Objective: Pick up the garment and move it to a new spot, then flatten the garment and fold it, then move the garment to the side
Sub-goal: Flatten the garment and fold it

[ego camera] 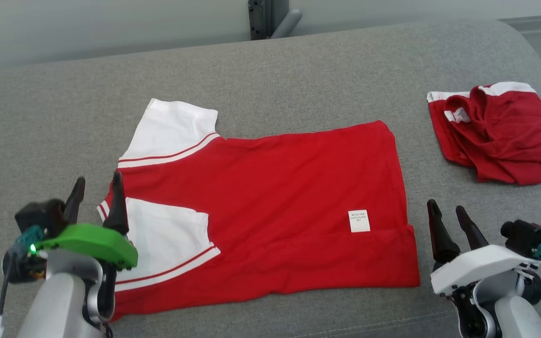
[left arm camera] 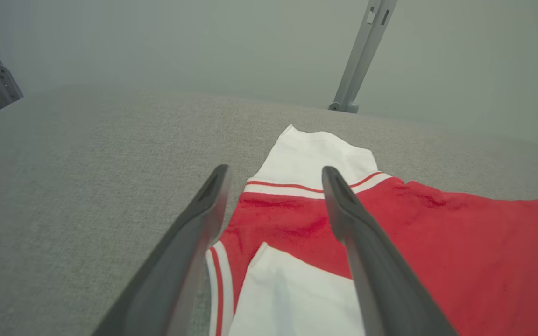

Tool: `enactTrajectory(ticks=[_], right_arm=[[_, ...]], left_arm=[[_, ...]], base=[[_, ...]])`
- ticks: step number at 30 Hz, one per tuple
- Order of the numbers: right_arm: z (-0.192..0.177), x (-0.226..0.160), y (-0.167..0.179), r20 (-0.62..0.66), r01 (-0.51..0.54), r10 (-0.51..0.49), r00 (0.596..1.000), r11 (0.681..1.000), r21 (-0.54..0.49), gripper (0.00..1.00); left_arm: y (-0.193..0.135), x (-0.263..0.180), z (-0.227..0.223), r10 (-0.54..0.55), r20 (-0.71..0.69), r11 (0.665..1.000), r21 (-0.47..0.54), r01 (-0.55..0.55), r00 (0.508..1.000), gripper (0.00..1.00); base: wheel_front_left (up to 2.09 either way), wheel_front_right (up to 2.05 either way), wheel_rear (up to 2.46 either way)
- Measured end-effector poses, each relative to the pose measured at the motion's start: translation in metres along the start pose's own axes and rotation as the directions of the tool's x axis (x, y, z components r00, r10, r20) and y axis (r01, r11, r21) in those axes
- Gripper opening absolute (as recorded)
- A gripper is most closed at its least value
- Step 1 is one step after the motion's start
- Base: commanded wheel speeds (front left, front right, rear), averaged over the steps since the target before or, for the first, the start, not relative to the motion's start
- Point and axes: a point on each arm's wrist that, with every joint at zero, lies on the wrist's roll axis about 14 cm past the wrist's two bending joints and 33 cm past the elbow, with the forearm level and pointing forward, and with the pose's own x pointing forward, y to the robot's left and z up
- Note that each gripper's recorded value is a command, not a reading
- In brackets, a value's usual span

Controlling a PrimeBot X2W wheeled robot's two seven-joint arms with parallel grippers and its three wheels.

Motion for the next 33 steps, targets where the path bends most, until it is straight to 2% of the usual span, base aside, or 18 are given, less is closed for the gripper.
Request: enactTrajectory(ticks=[7, 14, 23, 29, 30, 31, 32, 33], right_arm=[[0.013, 0.027, 0.027, -0.008, -0.091, 0.091, 0.996, 0.993, -0.074, 1.00], [0.012, 0.051, 0.038, -0.038, -0.154, 0.151, 0.988, 0.981, -0.121, 1.00], [-0.006, 0.066, 0.022, -0.088, -0.144, 0.133, 0.987, 0.981, -0.132, 1.00], [-0.009, 0.066, 0.007, -0.101, -0.119, 0.104, 0.989, 0.981, -0.153, 1.00], [-0.008, 0.066, 0.006, -0.101, -0.117, 0.102, 0.990, 0.981, -0.156, 1.00], [-0.007, 0.067, 0.005, -0.099, -0.116, 0.101, 0.990, 0.981, -0.158, 1.00], [-0.005, 0.068, 0.005, -0.096, -0.117, 0.103, 0.990, 0.980, -0.162, 1.00], [-0.003, 0.070, 0.005, -0.093, -0.119, 0.105, 0.990, 0.979, -0.167, 1.00]], left_arm=[[-0.026, 0.068, 0.017, -0.105, -0.064, 0.986, 0.122, 0.112, 0.992, 1.00], [-0.027, 0.132, 0.012, -0.096, -0.156, 0.972, 0.199, 0.126, 0.983, 1.00], [-0.017, 0.177, -0.052, -0.045, -0.363, 0.954, 0.261, 0.148, 0.931, 1.00], [-0.020, 0.191, -0.080, -0.033, -0.434, 0.944, 0.283, 0.172, 0.900, 1.00], [-0.022, 0.192, -0.082, -0.040, -0.442, 0.942, 0.282, 0.181, 0.896, 0.93], [-0.022, 0.193, -0.084, -0.042, -0.452, 0.941, 0.281, 0.187, 0.891, 0.56], [-0.023, 0.192, -0.085, -0.045, -0.458, 0.941, 0.280, 0.192, 0.888, 0.56], [-0.024, 0.192, -0.085, -0.048, -0.461, 0.941, 0.278, 0.195, 0.886, 0.38]], base=[[0.00, 0.00, 0.00], [0.00, 0.00, 0.00], [0.00, 0.00, 0.00], [0.00, 0.00, 0.00], [0.00, 0.00, 0.00], [0.00, 0.00, 0.00], [0.00, 0.00, 0.00], [0.00, 0.00, 0.00]])
